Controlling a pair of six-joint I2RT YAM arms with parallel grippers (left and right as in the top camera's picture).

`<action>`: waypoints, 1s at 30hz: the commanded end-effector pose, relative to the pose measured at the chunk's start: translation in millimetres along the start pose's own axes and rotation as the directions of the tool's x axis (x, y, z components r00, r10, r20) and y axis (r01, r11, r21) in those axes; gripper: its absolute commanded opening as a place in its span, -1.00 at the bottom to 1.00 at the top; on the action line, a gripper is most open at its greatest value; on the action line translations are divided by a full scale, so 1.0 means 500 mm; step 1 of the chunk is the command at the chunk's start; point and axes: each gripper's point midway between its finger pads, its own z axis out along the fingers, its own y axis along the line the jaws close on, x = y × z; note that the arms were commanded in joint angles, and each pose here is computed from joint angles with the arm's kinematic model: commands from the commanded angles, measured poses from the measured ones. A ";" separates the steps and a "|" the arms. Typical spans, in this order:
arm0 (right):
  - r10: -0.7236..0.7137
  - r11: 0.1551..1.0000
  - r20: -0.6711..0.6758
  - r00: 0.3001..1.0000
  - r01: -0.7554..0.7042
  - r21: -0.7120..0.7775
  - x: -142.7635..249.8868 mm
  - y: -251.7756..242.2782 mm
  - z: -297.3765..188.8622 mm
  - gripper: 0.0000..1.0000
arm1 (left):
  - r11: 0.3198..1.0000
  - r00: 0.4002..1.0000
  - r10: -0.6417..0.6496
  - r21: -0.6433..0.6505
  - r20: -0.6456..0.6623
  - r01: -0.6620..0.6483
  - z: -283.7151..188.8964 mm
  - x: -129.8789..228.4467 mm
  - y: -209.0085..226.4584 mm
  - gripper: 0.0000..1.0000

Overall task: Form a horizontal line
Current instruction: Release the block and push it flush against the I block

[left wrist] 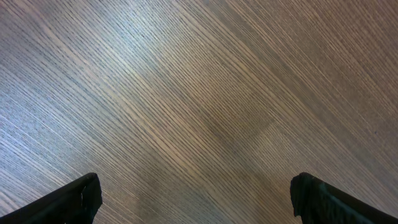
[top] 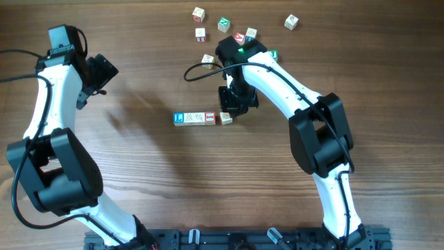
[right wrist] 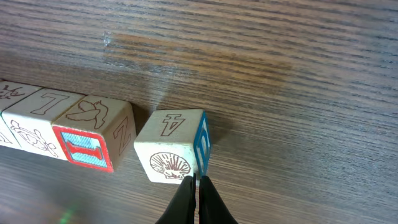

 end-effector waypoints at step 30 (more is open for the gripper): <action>0.061 0.997 -0.022 0.998 -0.062 -0.050 0.010 0.014 0.023 -0.85 | 1.000 1.000 -0.004 0.012 0.018 0.003 -0.012 -0.009 -0.005 1.00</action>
